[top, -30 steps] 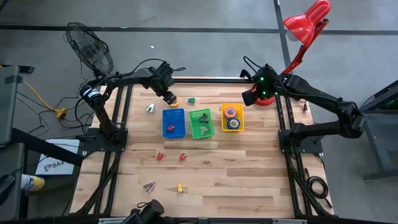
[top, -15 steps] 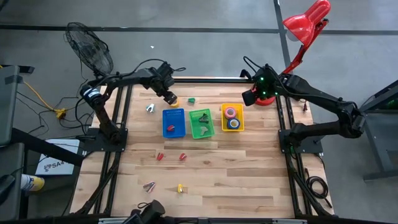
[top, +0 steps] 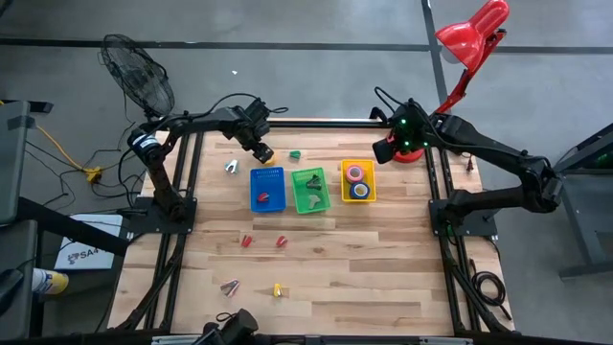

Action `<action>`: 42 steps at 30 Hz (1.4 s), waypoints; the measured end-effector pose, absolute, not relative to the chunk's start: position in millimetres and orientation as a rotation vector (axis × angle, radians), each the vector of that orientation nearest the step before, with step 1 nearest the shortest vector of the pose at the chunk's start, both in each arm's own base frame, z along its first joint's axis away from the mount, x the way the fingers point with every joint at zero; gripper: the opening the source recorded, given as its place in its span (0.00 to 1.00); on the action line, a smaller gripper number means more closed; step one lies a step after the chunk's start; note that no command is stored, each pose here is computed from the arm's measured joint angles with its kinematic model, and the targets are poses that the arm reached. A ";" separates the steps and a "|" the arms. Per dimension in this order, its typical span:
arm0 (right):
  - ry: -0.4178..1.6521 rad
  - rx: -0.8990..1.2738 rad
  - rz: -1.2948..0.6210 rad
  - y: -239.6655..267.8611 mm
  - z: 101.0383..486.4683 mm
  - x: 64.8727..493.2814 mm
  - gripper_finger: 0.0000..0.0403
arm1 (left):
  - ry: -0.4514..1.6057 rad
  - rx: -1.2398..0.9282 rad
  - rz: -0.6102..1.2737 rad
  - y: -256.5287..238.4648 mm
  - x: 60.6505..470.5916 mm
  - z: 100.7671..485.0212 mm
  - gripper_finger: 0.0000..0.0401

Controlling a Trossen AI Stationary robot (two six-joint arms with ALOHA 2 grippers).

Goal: Pick and place Stapler, Stapler remover, tape
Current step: Put the yellow tape into the yellow bin

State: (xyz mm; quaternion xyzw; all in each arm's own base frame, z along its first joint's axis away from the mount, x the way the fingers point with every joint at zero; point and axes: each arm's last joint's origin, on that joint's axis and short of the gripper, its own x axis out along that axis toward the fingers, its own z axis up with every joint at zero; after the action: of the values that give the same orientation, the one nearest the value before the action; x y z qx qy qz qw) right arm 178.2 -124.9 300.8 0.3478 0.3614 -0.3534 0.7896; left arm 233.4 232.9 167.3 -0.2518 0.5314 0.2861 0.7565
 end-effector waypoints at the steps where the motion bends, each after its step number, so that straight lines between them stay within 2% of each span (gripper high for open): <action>1: 0.778 0.749 -0.761 -124.9 300.8 178.2 0.56 | 1.158 -0.549 0.623 232.8 233.4 167.3 0.49; 14: 0.778 0.748 -0.762 -124.9 300.8 178.2 0.56 | 1.182 -0.542 0.621 231.5 232.4 166.9 0.49; 30: 0.778 0.747 -0.762 -124.9 300.8 178.2 0.56 | 1.361 -0.482 0.664 225.4 220.5 164.3 0.49; 38: 0.778 0.749 -0.759 -124.8 300.8 178.2 0.56 | 1.362 -0.482 0.664 225.3 220.4 164.3 0.48; 42: 0.778 0.749 -0.759 -124.8 300.8 178.2 0.56 | 1.355 -0.484 0.659 225.5 220.9 164.4 0.45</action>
State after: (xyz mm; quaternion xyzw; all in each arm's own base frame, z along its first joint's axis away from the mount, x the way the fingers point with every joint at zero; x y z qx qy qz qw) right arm 178.2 -124.8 300.8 0.3477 0.3614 -0.3527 0.7900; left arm 220.9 225.5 164.4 -0.2175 0.6088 0.2962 0.7030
